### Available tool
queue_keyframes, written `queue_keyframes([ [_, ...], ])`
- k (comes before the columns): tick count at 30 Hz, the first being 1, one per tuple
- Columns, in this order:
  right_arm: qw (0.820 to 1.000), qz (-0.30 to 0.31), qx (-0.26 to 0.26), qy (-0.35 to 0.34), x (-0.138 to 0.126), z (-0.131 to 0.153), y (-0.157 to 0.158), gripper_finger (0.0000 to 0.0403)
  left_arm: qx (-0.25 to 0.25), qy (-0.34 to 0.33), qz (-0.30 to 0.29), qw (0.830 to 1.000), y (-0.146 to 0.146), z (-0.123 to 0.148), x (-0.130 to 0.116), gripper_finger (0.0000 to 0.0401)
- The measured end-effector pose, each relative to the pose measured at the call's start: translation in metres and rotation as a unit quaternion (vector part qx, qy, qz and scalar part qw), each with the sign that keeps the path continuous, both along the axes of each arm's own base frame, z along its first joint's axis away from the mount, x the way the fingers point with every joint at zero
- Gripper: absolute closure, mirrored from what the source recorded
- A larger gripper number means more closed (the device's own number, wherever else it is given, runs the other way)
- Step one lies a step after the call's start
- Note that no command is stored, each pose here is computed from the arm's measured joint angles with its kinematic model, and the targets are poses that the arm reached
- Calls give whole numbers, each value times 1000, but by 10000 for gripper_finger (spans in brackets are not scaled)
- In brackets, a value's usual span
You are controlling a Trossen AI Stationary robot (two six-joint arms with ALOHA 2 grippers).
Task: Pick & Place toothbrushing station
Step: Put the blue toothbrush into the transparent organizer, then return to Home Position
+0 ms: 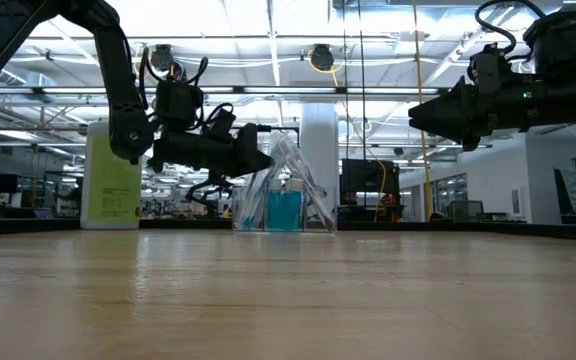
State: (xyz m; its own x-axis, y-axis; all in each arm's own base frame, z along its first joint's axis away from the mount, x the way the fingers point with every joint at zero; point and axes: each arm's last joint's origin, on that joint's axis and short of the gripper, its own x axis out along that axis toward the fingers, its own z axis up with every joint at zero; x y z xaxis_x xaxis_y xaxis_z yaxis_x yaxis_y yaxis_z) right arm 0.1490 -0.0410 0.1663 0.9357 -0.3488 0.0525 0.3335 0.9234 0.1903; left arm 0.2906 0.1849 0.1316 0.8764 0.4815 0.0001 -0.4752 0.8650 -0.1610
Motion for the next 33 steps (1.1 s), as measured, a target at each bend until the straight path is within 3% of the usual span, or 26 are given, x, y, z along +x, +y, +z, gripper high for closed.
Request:
queue_keyframes([
  [8,1000,0,0,0,0,0,0,261,-11,-13,-19,1000,-2,11,-1,199],
  [13,1000,0,2,0,0,0,0,261,-25,17,-27,999,-5,31,-6,157],
  [22,1000,0,4,-1,0,0,0,261,-11,111,25,993,-13,60,-24,135],
  [27,1000,0,5,-1,0,0,0,261,-12,108,69,992,-15,76,-33,142],
  [33,1000,0,5,-2,0,0,0,261,-21,102,71,992,-26,101,-48,146],
])
